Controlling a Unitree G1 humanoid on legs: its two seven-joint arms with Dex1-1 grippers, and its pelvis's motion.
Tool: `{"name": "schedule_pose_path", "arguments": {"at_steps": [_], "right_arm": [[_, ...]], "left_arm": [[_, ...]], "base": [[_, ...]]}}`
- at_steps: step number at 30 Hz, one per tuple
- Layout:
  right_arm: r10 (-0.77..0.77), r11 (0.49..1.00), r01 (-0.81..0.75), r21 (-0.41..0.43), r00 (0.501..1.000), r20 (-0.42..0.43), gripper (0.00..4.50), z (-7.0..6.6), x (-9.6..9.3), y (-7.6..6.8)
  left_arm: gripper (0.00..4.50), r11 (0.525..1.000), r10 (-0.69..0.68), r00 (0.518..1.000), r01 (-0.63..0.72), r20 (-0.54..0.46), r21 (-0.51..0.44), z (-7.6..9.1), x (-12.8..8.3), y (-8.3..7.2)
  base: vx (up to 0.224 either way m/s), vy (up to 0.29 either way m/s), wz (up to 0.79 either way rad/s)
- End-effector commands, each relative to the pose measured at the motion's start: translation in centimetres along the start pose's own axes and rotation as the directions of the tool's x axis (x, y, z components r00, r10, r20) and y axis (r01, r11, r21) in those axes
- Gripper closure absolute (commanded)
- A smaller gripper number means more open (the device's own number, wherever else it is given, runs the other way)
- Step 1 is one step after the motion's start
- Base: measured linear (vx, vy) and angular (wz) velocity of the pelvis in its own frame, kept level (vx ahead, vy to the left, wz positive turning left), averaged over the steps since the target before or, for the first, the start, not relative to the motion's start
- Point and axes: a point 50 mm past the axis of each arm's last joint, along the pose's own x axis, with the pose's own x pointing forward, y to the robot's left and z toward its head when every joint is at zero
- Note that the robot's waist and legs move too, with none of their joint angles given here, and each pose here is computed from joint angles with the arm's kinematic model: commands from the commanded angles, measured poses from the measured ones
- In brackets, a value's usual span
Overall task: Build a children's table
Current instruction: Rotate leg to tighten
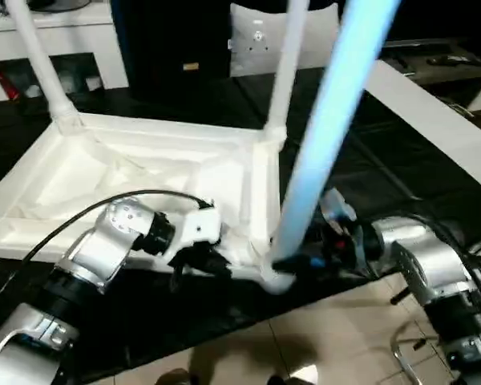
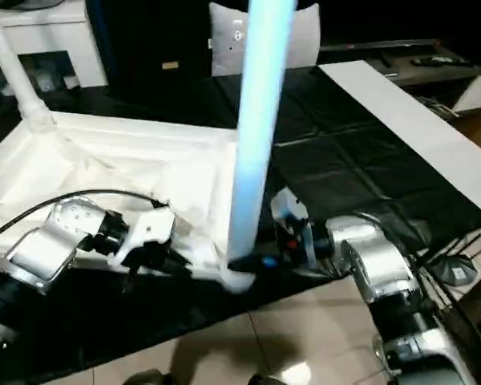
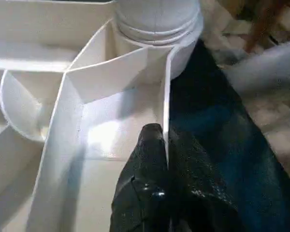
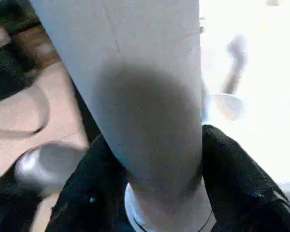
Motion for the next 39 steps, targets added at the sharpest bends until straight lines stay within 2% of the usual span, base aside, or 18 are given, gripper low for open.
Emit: {"name": "schedule_pose_path", "arguments": {"at_steps": [1,5,6,8,12,16,17,18,20,22,24,26,30,33,34,36,37,39], "right_arm": [[-0.086,0.996,0.083,0.046,0.994,0.068,2.48,0.3,2.0,0.0],[-0.278,0.959,0.269,0.092,0.955,0.104,2.48,0.4,4.2,-0.6],[-0.278,0.959,0.269,0.092,0.955,0.104,2.48,0.4,4.2,-0.6],[-0.418,0.904,0.402,0.147,0.903,0.097,2.48,0.5,5.7,-1.1],[-0.601,0.787,0.574,0.228,0.797,0.068,2.5,0.7,7.4,-2.2],[-0.653,0.742,0.613,0.27,0.753,0.085,2.5,1.1,8.2,-2.4],[-0.654,0.742,0.614,0.27,0.752,0.086,2.5,1.1,8.2,-2.4],[-0.655,0.747,0.622,0.234,0.749,0.097,2.15,1.2,8.3,-2.3],[-0.653,0.75,0.623,0.221,0.75,0.103,1.81,1.3,8.4,-2.2],[-0.663,0.743,0.63,0.226,0.74,0.116,1.75,1.2,8.3,-1.9],[-0.661,0.745,0.629,0.222,0.74,0.123,1.41,1.2,8.2,-1.8],[-0.645,0.762,0.617,0.196,0.749,0.147,1.32,1.0,7.6,-1.5],[-0.622,0.783,0.605,0.144,0.76,0.189,0.9,0.7,5.8,-1.3],[-0.55,0.832,0.551,0.064,0.808,0.212,0.61,0.4,3.5,-0.9],[-0.522,0.848,0.531,0.013,0.828,0.206,0.5,0.2,2.3,-0.8],[-0.514,0.851,0.526,-0.008,0.834,0.2,0.38,0.2,1.8,-0.8],[-0.467,0.874,0.483,-0.059,0.866,0.179,0.38,0.1,0.7,-0.7],[-0.432,0.888,0.45,-0.094,0.887,0.163,0.38,0.1,0.1,-0.5]], "left_arm": [[4.5,0.995,0.086,0.994,-0.083,0.067,-0.047,1.2,1.2,0.1],[4.5,0.96,0.25,0.965,-0.236,0.084,-0.149,1.9,1.9,0.7],[4.5,0.96,0.25,0.965,-0.236,0.084,-0.149,1.9,1.9,0.7],[4.5,0.923,0.343,0.936,-0.321,0.076,-0.21,2.5,2.6,0.8],[4.5,0.852,0.483,0.874,-0.453,0.061,-0.262,3.5,3.5,1.5],[4.5,0.82,0.53,0.846,-0.491,0.065,-0.292,4.3,4.2,1.6],[4.5,0.82,0.53,0.845,-0.492,0.066,-0.293,4.4,4.3,1.6],[4.5,0.815,0.538,0.84,-0.501,0.061,-0.29,4.6,4.5,1.6],[4.5,0.812,0.544,0.837,-0.506,0.06,-0.292,4.7,4.5,1.6],[4.5,0.81,0.55,0.833,-0.518,0.053,-0.275,4.6,4.4,1.7],[4.5,0.812,0.549,0.834,-0.519,0.05,-0.268,4.5,4.4,1.7],[4.5,0.826,0.533,0.845,-0.507,0.047,-0.246,4.3,4.3,1.6],[4.5,0.86,0.484,0.874,-0.465,0.045,-0.209,3.5,3.9,1.3],[4.5,0.9,0.418,0.906,-0.404,0.062,-0.165,2.8,3.3,1.1],[4.5,0.922,0.377,0.924,-0.366,0.068,-0.129,2.4,3.0,1.0],[4.5,0.929,0.36,0.93,-0.351,0.071,-0.115,2.3,2.8,0.9],[4.5,0.954,0.296,0.952,-0.291,0.079,-0.067,2.1,2.5,0.7],[4.5,0.967,0.254,0.964,-0.251,0.08,-0.043,1.9,2.2,0.5]], "base": [[0.0,0.0,0.0],[0.0,0.0,0.0],[0.0,0.0,0.0],[0.0,0.0,0.0],[0.0,0.0,0.0],[0.0,0.0,0.0],[0.0,0.0,0.0],[0.0,0.0,0.0],[0.0,0.0,0.0],[0.0,0.0,0.0],[0.0,0.0,0.0],[0.0,0.0,0.0],[0.0,0.0,0.0],[0.0,0.0,0.0],[0.0,0.0,0.0],[0.0,0.0,0.0],[0.0,0.0,0.0],[0.0,0.0,0.0]]}}
